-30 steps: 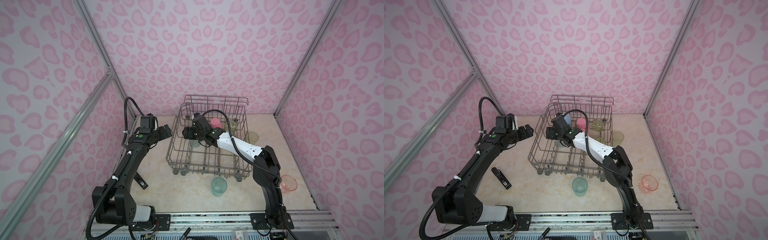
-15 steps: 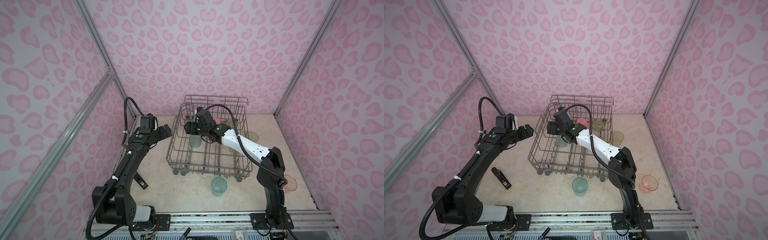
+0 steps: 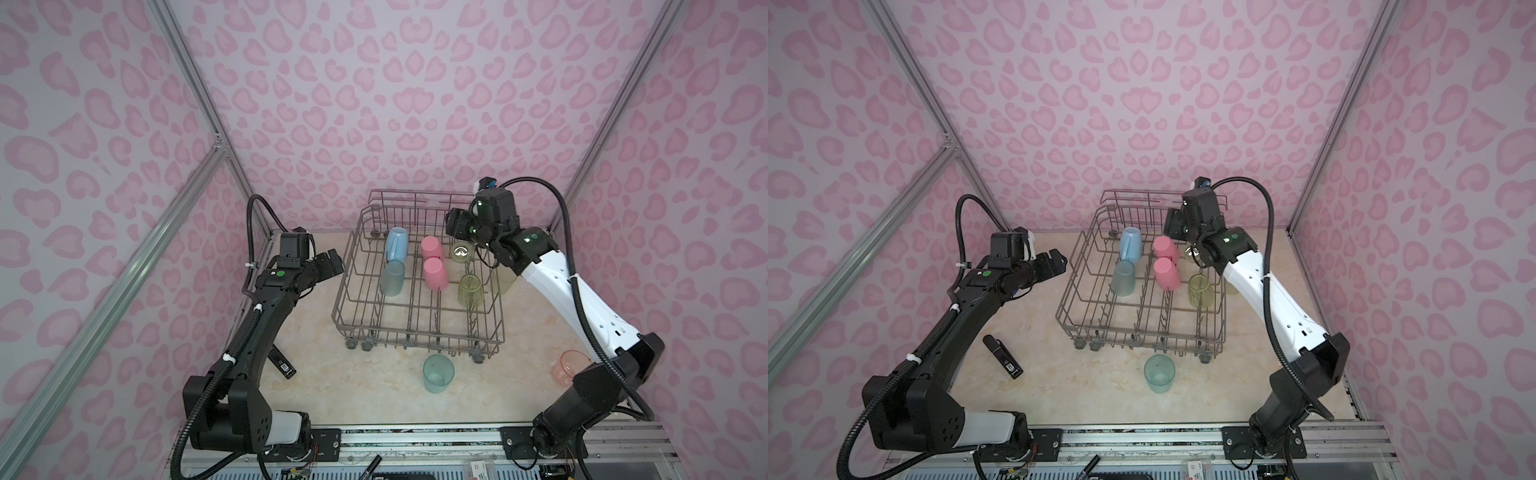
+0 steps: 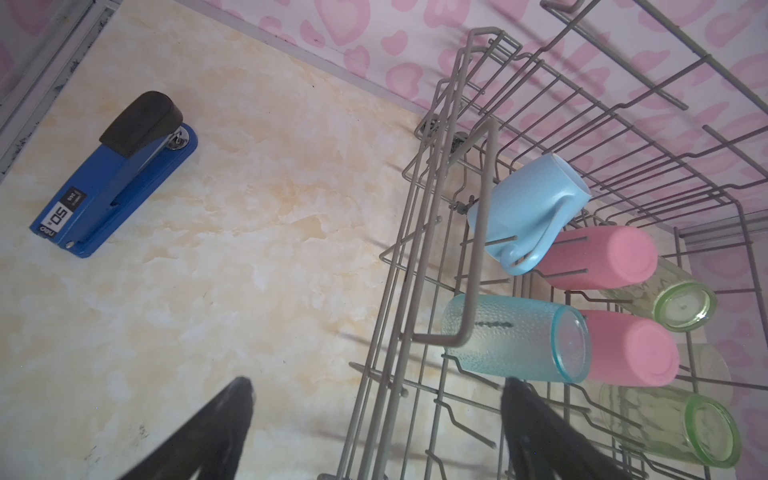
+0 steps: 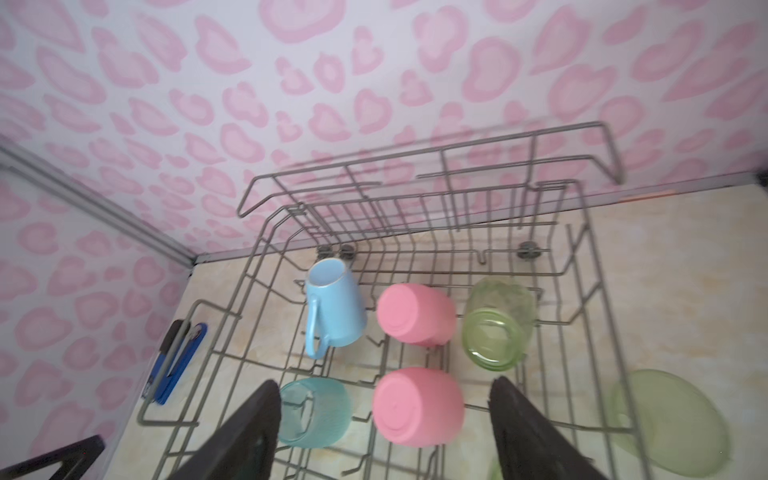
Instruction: Load the cups into the dish rack
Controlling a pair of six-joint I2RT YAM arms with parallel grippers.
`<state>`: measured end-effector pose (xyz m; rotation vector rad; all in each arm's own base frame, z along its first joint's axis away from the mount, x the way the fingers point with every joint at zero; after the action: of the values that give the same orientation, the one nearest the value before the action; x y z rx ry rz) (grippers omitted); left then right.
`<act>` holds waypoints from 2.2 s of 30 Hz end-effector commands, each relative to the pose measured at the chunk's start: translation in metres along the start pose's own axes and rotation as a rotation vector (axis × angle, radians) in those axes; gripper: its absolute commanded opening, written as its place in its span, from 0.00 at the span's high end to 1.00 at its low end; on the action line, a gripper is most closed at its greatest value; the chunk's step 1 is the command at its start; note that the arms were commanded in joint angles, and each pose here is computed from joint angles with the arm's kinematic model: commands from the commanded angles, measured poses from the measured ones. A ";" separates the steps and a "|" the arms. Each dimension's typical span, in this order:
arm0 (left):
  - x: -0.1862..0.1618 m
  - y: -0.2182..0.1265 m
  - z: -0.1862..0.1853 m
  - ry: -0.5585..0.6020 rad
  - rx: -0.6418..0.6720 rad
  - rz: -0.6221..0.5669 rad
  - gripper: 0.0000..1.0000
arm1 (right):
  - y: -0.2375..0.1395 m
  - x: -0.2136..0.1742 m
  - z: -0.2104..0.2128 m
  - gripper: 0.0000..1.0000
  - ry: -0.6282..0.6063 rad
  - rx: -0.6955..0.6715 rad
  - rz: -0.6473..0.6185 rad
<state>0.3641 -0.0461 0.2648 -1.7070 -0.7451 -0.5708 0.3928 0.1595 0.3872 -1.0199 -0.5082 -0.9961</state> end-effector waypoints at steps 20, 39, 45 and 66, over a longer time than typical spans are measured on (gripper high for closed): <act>0.024 -0.076 -0.069 0.143 -0.268 -0.296 0.02 | 0.002 -0.059 -0.233 0.40 0.314 -0.431 0.228; -0.023 -0.133 -0.161 0.557 -0.644 -0.359 0.02 | 0.088 -0.088 -0.255 0.49 0.378 -0.439 0.401; -0.036 -0.133 -0.162 0.558 -0.642 -0.344 0.02 | 0.101 -0.097 -0.264 0.60 0.376 -0.469 0.423; -0.064 -0.118 -0.157 0.397 -0.634 -0.257 0.02 | 0.101 -0.093 -0.271 0.98 0.375 -0.513 0.360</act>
<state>0.2317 -0.1895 0.3318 -1.9742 -0.4724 -1.3859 0.4128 -0.0191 0.1406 -1.2758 0.2668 -0.9506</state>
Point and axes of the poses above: each gripper's point midway between its finger pads, its own y axis out along the fingers, its own z axis along the line the jaws close on, x = y × z, the point moved 5 cm from there along -y, back along the fingers, and after that the axes turned 11 degrees about y, right-handed, at the moved point
